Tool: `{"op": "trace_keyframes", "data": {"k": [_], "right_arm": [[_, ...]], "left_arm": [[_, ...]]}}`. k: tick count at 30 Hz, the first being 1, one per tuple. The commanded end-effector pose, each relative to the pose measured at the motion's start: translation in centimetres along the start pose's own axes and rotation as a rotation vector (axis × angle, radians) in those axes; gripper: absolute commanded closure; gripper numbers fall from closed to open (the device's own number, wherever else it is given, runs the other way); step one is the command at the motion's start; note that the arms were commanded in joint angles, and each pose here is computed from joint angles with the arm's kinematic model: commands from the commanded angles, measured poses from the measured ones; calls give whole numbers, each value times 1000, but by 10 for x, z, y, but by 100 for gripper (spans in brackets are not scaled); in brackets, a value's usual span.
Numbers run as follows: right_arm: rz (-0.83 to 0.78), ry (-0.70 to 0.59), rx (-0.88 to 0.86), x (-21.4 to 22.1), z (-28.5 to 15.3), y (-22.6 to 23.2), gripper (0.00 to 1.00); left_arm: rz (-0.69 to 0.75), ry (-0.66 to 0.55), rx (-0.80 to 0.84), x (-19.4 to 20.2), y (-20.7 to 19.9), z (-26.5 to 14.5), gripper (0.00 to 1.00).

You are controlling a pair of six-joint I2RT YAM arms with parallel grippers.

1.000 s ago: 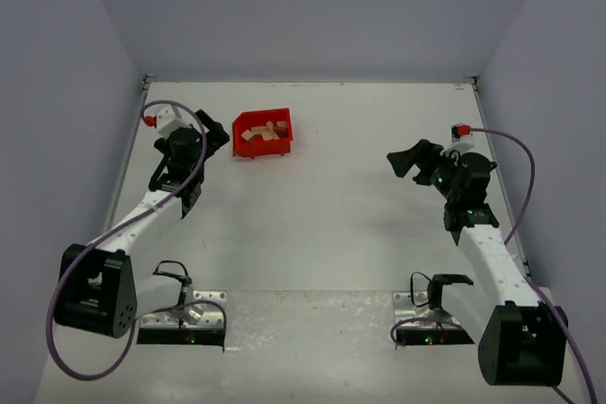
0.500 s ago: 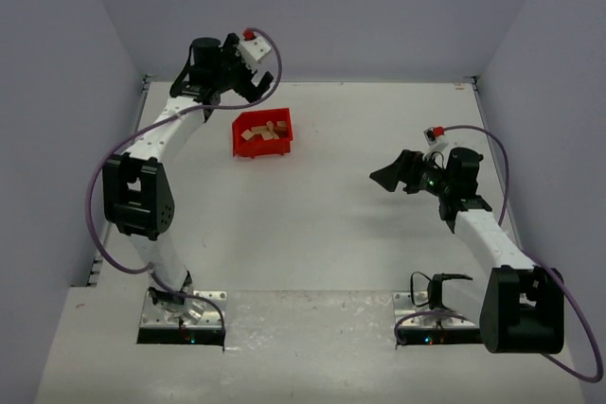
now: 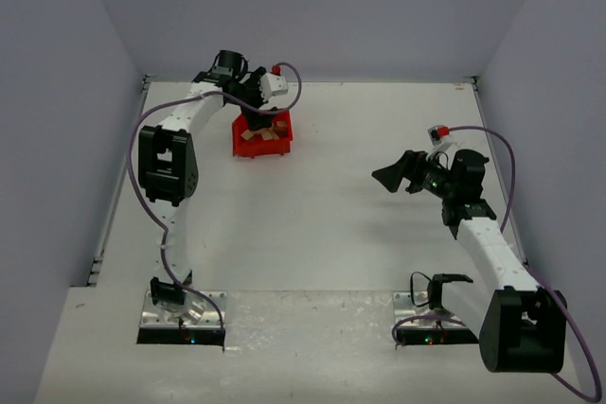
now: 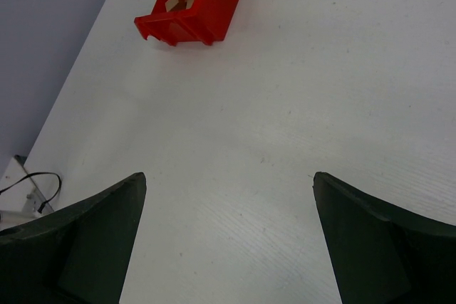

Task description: Build the wood block tower

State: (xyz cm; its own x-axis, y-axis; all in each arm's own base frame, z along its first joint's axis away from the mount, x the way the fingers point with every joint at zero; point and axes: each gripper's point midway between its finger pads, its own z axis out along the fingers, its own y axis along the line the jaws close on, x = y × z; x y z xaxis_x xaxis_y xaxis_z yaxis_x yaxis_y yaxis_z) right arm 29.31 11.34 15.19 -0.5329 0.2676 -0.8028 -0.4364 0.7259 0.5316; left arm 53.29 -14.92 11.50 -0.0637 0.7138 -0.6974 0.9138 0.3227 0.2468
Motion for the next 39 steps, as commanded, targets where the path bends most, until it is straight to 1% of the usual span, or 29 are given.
{"op": "trace_keyframes", "data": {"k": [1,5,10,12,18,19,21,23,27,30,31,32,35,37,38,39], "right_arm": [[-33,-23,1,-7,2,1,1],[-28,-23,7,-8,3,-1,1],[-23,-25,16,-10,4,-2,1],[-23,-25,19,-11,4,-3,1],[-26,-36,45,-13,3,-6,1],[-26,-37,48,-13,4,-7,1],[-29,-42,58,-14,4,-9,1],[-26,-43,66,-14,4,-11,1],[-22,-45,86,-15,4,-14,1],[-26,-49,87,-17,3,-14,1],[-27,-50,88,-18,3,-14,1],[-28,-52,89,-19,3,-13,1],[-25,-53,101,-18,3,-15,1],[-25,-54,105,-18,3,-16,1],[-25,-55,107,-18,2,-16,1],[-25,-55,108,-18,2,-16,1]], "left_arm": [[62,-46,-22,-22,19,-8,9],[57,-11,-60,-15,26,-6,10],[82,83,-108,4,28,1,9],[103,126,-150,12,35,3,9],[141,168,-132,25,31,20,18],[143,174,-133,26,32,23,21],[149,164,-132,21,33,27,32],[152,149,-123,18,33,28,39],[190,159,-76,20,21,33,41],[219,181,-70,24,18,37,42],[223,179,-68,24,18,39,44],[225,178,-67,24,17,40,46],[221,187,-68,26,17,39,61],[222,195,-69,27,16,38,85],[217,196,-66,28,14,38,91],[216,195,-70,28,15,37,93]]}}
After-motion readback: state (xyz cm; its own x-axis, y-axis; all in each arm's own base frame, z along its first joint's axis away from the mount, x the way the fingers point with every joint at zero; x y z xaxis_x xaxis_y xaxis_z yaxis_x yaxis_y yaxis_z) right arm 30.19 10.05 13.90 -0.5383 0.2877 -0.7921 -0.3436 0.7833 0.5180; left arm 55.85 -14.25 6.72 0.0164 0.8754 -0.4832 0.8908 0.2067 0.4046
